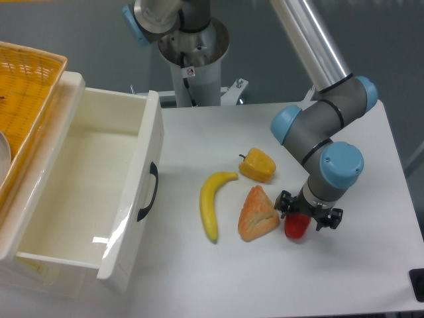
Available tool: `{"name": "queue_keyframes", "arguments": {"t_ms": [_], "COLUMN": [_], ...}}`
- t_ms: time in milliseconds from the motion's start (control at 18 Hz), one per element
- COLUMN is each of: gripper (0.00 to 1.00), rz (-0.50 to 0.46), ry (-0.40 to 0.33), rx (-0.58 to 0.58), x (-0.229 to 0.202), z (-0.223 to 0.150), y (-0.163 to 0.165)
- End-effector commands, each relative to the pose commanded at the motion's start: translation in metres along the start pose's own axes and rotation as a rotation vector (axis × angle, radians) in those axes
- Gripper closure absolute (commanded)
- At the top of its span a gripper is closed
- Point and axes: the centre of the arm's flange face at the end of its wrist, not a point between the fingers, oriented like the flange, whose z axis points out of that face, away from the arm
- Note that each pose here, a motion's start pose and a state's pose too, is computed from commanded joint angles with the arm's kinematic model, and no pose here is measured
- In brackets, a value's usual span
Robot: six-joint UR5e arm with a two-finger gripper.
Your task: Pick up the red pepper
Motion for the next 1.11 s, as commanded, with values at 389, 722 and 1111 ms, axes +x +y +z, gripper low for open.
{"name": "queue_keyframes", "arguments": {"t_ms": [389,722,1111], "gripper": [0.76,0.86,0.86], "rz": [0.004,0.015,0.154], "ry": [0.003,-0.017,-0.084], "rx": [-0.002,-0.003,-0.008], "x": [0.0,-0.001,-0.018], "z": [0.002,-0.009,-0.045], "y": [0.0,0.001,0.006]}}
